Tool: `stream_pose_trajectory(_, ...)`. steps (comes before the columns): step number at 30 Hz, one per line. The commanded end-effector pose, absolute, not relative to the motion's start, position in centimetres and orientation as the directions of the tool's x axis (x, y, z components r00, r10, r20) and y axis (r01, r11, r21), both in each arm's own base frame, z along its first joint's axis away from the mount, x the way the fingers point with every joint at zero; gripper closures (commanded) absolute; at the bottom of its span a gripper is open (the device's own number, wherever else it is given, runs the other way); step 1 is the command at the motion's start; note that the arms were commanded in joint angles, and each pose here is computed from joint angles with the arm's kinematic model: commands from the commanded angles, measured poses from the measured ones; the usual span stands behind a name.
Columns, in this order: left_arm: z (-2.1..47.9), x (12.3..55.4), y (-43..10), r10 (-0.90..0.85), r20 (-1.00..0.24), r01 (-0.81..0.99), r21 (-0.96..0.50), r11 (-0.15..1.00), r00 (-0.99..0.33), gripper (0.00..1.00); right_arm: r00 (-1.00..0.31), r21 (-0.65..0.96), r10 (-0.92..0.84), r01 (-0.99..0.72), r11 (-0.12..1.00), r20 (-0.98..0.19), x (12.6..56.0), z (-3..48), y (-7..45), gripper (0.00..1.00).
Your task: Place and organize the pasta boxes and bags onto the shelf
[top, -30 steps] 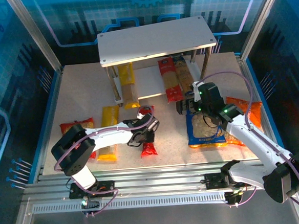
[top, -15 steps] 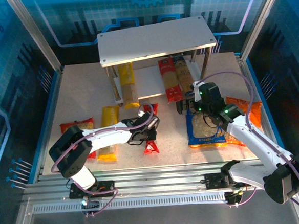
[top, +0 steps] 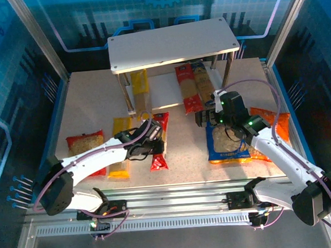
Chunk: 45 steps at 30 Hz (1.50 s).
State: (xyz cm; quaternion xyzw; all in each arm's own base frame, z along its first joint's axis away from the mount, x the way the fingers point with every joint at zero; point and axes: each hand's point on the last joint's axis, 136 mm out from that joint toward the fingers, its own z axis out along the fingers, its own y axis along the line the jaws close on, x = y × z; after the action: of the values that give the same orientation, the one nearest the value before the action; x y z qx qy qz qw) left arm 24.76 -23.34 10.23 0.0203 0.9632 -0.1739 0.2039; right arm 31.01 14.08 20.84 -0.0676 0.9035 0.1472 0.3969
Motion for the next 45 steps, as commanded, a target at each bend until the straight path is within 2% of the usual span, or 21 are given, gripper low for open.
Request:
stream_pose_trajectory(1, 16.7, 27.8, -24.9, -0.084, -0.549, 0.192, -0.426, 0.884, -0.831, 1.00, -0.657, 0.242, 0.028, -0.237, 0.941, -0.754, 31.4, 22.2, 14.1, 0.00)
stream_pose_trajectory(10, 21.3, 33.1, -26.0, -0.137, -0.641, 0.247, -0.472, 0.846, -0.755, 1.00, -0.665, 0.247, 0.025, -0.243, 0.938, -0.747, 31.2, 22.2, 14.4, 0.00)
stream_pose_trajectory(16, 22.7, 37.7, -27.2, -0.138, -0.694, 0.264, -0.441, 0.858, -0.707, 1.00, -0.668, 0.241, 0.016, -0.246, 0.939, -0.744, 30.9, 22.1, 14.4, 0.00)
stream_pose_trajectory(25, 22.4, 44.3, -27.5, -0.128, -0.748, 0.203, -0.334, 0.921, -0.651, 1.00, -0.662, 0.219, 0.001, -0.246, 0.944, -0.749, 30.8, 22.3, 14.1, 0.00)
stream_pose_trajectory(33, 20.8, 48.4, -26.8, -0.200, -0.734, 0.103, -0.345, 0.933, -0.649, 1.00, -0.663, 0.208, -0.008, -0.246, 0.947, -0.748, 31.1, 22.1, 13.9, 0.00)
stream_pose_trajectory(45, 18.9, 52.9, -28.7, -0.229, -0.714, 0.057, -0.353, 0.934, -0.662, 1.00, -0.666, 0.210, -0.010, -0.249, 0.945, -0.746, 31.3, 21.8, 13.8, 0.00)
